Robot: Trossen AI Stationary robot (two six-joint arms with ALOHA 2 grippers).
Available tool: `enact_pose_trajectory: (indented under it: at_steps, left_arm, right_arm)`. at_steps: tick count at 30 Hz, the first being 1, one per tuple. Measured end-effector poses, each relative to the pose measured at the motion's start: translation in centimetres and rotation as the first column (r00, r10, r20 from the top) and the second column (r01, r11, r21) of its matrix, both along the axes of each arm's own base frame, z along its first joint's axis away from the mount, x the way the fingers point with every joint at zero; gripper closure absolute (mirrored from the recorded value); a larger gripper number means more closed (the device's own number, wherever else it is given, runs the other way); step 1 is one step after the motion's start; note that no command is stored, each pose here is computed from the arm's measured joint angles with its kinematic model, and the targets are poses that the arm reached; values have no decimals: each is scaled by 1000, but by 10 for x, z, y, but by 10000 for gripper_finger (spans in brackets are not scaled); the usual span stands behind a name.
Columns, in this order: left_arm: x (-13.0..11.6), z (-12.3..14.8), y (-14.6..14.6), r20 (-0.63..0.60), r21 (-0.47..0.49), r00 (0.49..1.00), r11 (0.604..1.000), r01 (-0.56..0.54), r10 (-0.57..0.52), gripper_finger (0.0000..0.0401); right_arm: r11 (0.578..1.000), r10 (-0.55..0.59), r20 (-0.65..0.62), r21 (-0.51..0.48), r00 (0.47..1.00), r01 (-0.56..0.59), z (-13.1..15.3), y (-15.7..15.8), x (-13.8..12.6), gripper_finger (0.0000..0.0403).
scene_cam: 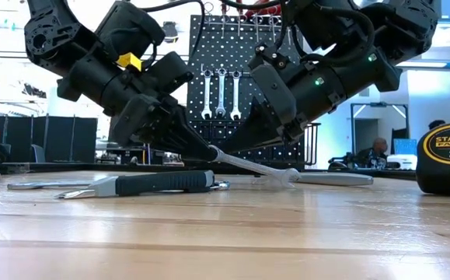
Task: Hang tools onto peg board
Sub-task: Hang the silver wrench on the pegboard
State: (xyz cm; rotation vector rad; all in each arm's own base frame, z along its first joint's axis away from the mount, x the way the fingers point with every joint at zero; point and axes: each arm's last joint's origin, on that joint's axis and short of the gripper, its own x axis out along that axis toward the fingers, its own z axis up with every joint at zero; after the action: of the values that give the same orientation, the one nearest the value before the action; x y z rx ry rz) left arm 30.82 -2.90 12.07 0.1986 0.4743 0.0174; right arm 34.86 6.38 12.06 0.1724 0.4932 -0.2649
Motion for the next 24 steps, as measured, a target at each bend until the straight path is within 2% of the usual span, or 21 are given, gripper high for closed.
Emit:
enact_pose_trajectory:
  at_steps: [4,7,9,11,13,18,24]
  left_arm:
    - [-2,-3,-3,-42,65,999,998,20,-17,388]
    - [-5,-6,-12,-82,198,996,979,42,-26,389]
    - [-8,-6,-21,-107,345,994,937,55,-19,389]
    - [-11,-6,-32,-131,488,991,869,79,-16,389]
    - [-14,-5,-41,-148,578,988,808,112,-31,389]
    - [-17,-4,-51,-153,669,988,735,112,-11,389]
    - [-20,-2,-61,-153,723,988,681,115,-5,389]
  right_arm:
    - [999,-22,-2,28,1000,22,-1,-2,0,337]
    - [997,-32,-14,73,999,33,-2,-4,-1,298]
    - [989,-5,-45,149,999,12,-5,-8,-1,271]
    - [968,33,-57,249,998,-18,-5,-14,1,245]
    - [954,41,-71,298,997,-18,-6,-20,1,223]
    - [954,38,-77,300,996,-14,-7,-25,1,192]
    - [962,56,-125,271,990,-20,-11,-25,-2,194]
